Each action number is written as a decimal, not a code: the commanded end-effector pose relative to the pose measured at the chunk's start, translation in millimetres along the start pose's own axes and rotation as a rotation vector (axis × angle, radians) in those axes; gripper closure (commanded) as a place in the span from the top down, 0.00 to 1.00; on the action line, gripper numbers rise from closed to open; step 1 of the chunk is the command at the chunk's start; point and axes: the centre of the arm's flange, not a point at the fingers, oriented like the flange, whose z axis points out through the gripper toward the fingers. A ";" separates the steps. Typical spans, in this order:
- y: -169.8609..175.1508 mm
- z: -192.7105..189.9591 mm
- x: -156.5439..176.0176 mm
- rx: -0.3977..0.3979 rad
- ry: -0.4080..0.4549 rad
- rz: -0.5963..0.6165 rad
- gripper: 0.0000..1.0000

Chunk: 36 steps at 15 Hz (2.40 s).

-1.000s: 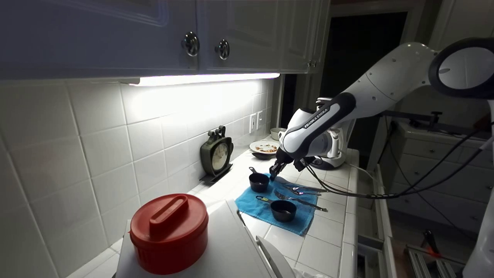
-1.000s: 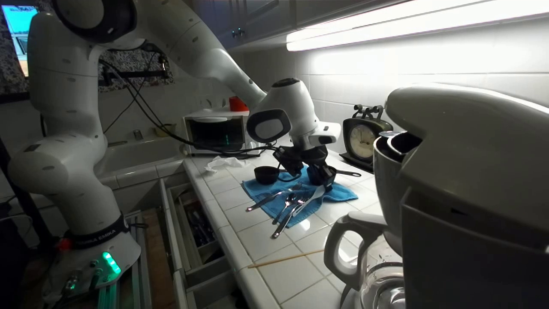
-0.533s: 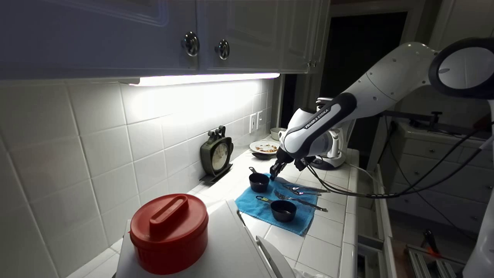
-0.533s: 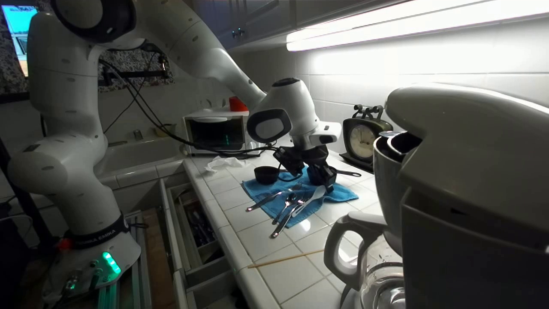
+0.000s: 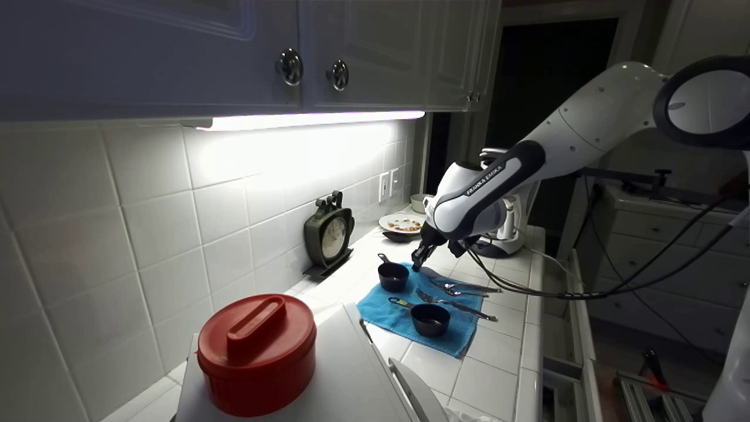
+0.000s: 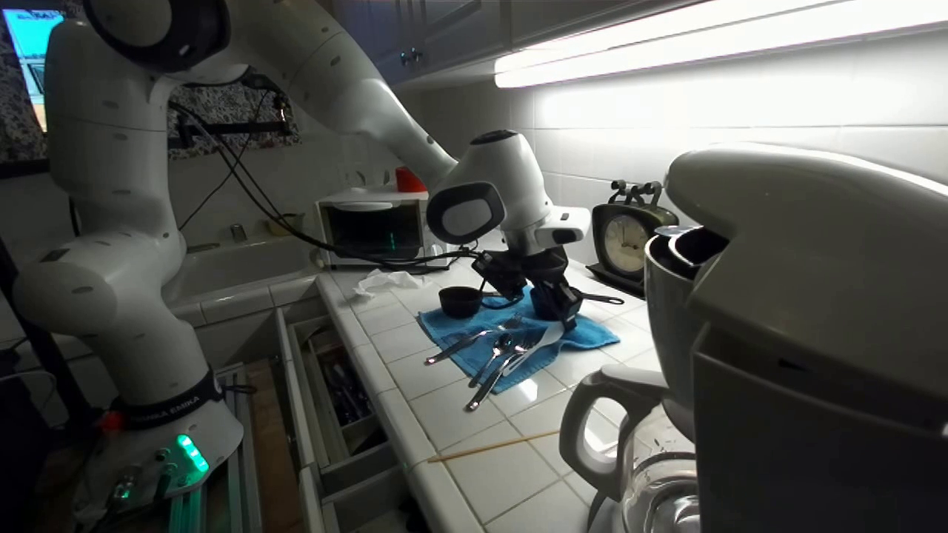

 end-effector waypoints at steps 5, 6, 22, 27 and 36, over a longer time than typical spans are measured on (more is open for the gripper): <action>8.5 -26.0 0.4 -0.047 -0.060 0.025 0.05; 9.5 -26.6 0.5 -0.049 -0.063 0.029 0.06; -10.9 -29.4 -15.6 -0.011 -0.194 0.031 0.28; -9.7 -30.9 -18.8 -0.006 -0.221 0.034 0.04; -4.2 -43.9 -26.2 -0.045 -0.190 -0.012 0.51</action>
